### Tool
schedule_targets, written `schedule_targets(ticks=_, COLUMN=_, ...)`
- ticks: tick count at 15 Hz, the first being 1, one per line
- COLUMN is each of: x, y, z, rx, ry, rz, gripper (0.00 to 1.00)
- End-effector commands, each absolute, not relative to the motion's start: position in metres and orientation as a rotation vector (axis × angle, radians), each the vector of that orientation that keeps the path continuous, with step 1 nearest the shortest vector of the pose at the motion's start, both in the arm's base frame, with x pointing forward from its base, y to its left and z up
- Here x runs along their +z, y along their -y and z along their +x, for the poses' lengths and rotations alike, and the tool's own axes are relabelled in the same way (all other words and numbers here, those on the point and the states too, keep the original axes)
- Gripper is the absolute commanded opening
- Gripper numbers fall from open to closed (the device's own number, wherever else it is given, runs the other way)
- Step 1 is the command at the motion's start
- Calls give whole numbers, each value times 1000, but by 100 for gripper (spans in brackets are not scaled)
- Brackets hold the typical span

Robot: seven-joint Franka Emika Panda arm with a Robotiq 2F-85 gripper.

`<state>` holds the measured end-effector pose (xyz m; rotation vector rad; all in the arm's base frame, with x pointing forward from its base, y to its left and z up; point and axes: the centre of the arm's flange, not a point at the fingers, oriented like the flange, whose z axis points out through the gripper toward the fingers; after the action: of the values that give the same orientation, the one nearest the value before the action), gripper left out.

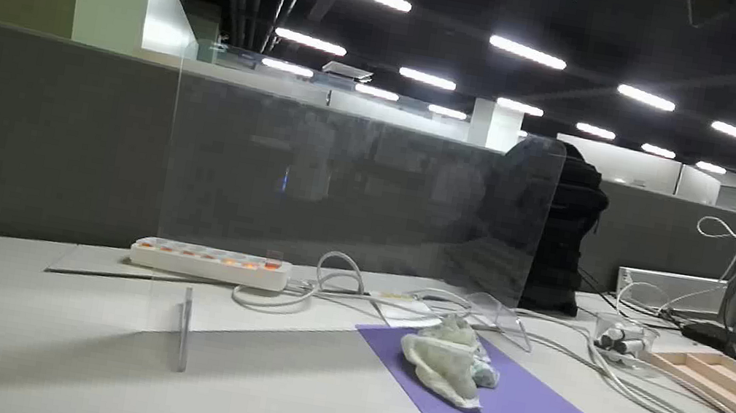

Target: Hang the white and green cloth on the glass panel

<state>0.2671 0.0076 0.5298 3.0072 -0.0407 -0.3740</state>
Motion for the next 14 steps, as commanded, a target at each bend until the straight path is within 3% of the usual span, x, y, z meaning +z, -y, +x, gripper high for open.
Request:
schedule_targets(ticks=1, x=530, y=-8, z=267, rx=-372, ry=41, rz=3007, gripper=100)
schedule_targets(ticks=9, x=530, y=-8, z=267, rx=-369, ry=41, rz=3008, gripper=100)
schedule_targets(ticks=14, x=495, y=15, z=295, rx=-111, ry=220, rz=3011, gripper=100)
